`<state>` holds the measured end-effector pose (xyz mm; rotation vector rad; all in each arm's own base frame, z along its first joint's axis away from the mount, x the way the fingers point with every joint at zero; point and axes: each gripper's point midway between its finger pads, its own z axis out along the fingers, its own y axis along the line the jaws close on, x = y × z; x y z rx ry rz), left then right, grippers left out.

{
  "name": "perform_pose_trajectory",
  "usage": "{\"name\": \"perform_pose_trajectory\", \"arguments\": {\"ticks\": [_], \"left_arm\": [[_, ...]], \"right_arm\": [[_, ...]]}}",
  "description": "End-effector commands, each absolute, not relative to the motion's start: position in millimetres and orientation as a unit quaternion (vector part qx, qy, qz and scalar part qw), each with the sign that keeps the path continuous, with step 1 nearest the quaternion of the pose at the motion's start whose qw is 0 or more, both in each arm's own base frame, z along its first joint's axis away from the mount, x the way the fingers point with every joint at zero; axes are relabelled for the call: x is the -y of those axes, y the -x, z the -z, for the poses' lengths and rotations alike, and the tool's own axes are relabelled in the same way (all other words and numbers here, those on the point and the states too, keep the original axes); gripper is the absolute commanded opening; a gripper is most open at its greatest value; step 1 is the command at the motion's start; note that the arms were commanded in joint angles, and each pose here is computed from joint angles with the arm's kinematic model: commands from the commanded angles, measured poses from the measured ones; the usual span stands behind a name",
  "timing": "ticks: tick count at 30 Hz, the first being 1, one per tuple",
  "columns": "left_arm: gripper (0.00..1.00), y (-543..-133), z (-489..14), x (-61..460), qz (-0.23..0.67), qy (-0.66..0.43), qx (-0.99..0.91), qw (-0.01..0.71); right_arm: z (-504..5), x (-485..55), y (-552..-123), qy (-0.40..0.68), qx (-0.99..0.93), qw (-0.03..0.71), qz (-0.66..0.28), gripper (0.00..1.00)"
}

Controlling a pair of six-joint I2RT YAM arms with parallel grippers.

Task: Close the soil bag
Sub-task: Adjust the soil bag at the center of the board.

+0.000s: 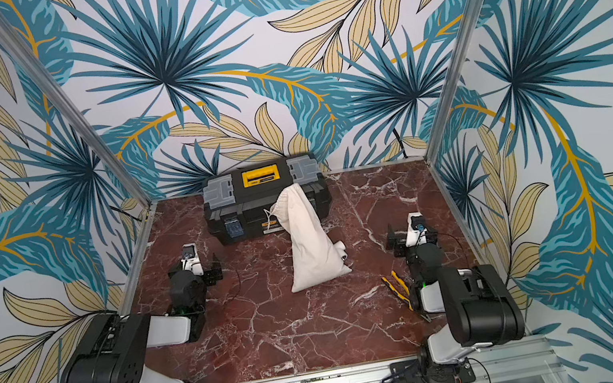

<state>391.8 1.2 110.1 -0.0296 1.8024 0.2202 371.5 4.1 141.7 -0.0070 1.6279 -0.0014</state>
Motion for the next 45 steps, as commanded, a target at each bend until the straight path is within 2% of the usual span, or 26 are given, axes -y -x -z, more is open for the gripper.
{"name": "perform_pose_trajectory", "arguments": {"ticks": [1, 17, 20, 25, 28, 30, 32, 34, 40, 45], "left_arm": [[1.00, -398.5, -122.5, -2.3, -0.098, 0.009, -0.768, 0.632], [1.00, -398.9, -121.8, -3.5, -0.098, 0.011, -0.770, 0.631], [1.00, -400.2, -124.7, -5.5, -0.093, 0.014, -0.773, 0.628], [1.00, -394.3, -163.1, -16.7, -0.124, 0.051, -0.777, 0.615], [1.00, -381.8, -183.7, -38.1, -0.128, 0.161, -0.788, 0.581], [1.00, -369.9, -185.5, -39.5, -0.114, 0.195, -0.815, 0.534], [1.00, -365.1, -194.1, -30.5, -0.085, 0.193, -0.830, 0.517], [1.00, -360.3, -198.7, -18.1, -0.056, 0.180, -0.842, 0.505], [1.00, -354.9, -201.6, 33.7, 0.072, 0.125, -0.865, 0.480], [1.00, -353.6, -209.7, 64.6, 0.090, 0.081, -0.876, 0.467]], "right_arm": [[-149.3, -8.1, -374.2, 0.012, -0.716, 0.698, -0.001, 0.99], [-149.1, -6.8, -375.5, 0.008, -0.717, 0.697, 0.000, 0.99], [-159.9, 6.5, -376.6, -0.030, -0.715, 0.699, 0.020, 0.99], [-186.7, 16.9, -405.3, -0.097, -0.770, 0.630, 0.008, 0.99], [-191.3, -8.1, -412.8, -0.081, -0.798, 0.593, -0.066, 0.99], [-187.7, -33.9, -412.7, -0.057, -0.817, 0.559, -0.128, 0.99], [-184.9, -58.9, -411.6, -0.034, -0.838, 0.516, -0.171, 0.99], [-190.9, -82.0, -409.5, -0.011, -0.856, 0.485, -0.176, 0.99], [-232.7, -144.8, -403.4, 0.052, -0.859, 0.452, -0.233, 0.99], [-250.6, -185.9, -407.8, 0.102, -0.849, 0.437, -0.279, 0.99]]}}
